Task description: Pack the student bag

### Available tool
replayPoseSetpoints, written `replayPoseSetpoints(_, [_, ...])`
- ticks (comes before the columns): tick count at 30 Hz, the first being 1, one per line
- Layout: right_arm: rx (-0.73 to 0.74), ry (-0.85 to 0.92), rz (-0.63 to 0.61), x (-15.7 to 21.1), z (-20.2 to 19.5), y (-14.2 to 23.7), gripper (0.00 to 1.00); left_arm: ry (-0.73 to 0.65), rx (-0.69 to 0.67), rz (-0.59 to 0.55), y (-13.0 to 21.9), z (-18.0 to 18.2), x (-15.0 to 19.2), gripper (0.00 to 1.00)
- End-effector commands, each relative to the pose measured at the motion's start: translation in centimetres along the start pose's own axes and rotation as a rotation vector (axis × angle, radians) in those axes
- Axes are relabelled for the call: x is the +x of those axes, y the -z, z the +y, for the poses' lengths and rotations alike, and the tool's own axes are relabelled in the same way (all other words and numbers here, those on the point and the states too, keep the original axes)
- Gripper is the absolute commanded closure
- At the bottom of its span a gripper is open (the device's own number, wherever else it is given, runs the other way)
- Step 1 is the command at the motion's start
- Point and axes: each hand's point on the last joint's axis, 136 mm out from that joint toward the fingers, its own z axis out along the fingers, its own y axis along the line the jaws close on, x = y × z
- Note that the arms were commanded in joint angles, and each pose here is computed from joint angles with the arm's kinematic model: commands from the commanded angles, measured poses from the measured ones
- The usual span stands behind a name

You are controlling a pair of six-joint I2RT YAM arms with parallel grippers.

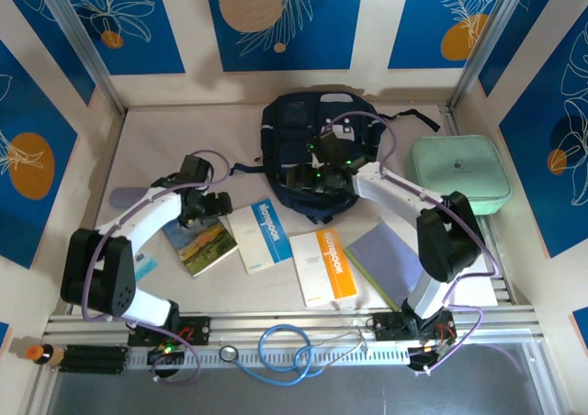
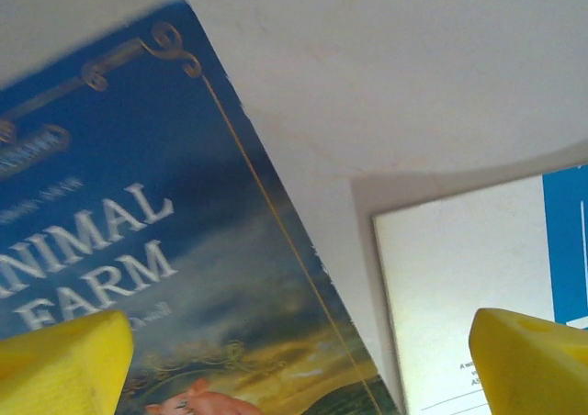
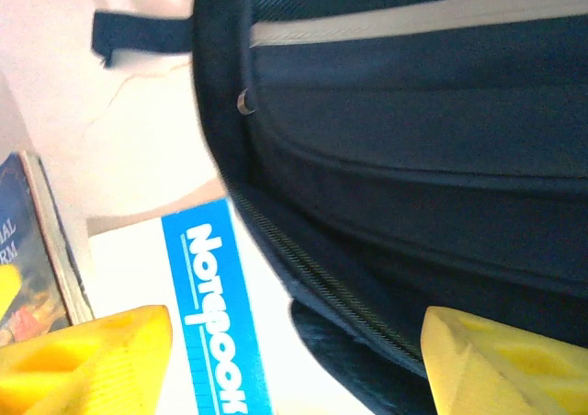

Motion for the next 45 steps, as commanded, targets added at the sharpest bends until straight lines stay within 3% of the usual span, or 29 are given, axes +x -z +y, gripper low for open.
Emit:
replayPoseSetpoints(1, [-0.055, 0.054, -0.007, -0.6, 2.7, 0.1, 0.28, 0.062, 0.102, 0.063, -1.5, -1.5, 1.0, 0.08])
replayPoseSetpoints(8, [-0.063, 0.041, 0.029, 0.1, 3.2, -1.2, 0.29, 0.090, 0.356, 0.174, -3.3, -6.2, 1.9, 0.10])
replayPoseSetpoints(11, [-0.075, 0.051, 0.043, 0.4, 3.6, -1.5, 0.29, 0.075, 0.358, 0.176, -3.0, -6.3, 1.4, 0.11])
replayPoseSetpoints(14, [-0.100, 0.073, 0.071, 0.9, 4.5, -2.2, 0.29, 0.071, 0.320, 0.122, -1.3, -5.2, 0.1, 0.10])
replayPoseSetpoints(18, [-0.117, 0.138, 0.115, 1.9, 6.8, -3.8, 0.31, 0.136, 0.199, 0.053, 0.7, -0.8, -0.9, 0.05])
replayPoseSetpoints(22, [-0.137, 0.213, 0.162, 3.5, 9.8, -5.7, 0.33, 0.280, 0.093, 0.028, 1.4, 4.3, -0.4, 0.02])
replayPoseSetpoints(26, [-0.211, 0.268, 0.229, 5.1, 13.2, -7.4, 0.42, 0.445, 0.135, 0.017, 1.2, 6.7, 0.6, 0.02])
replayPoseSetpoints(33, [-0.187, 0.317, 0.326, 7.5, 15.0, -10.9, 0.57, 0.490, 0.168, 0.049, 0.0, 7.1, 1.7, 0.12])
replayPoseSetpoints(45, [-0.161, 0.341, 0.398, 9.5, 14.4, -13.9, 0.68, 0.488, 0.207, 0.088, -1.5, 6.6, 2.5, 0.17])
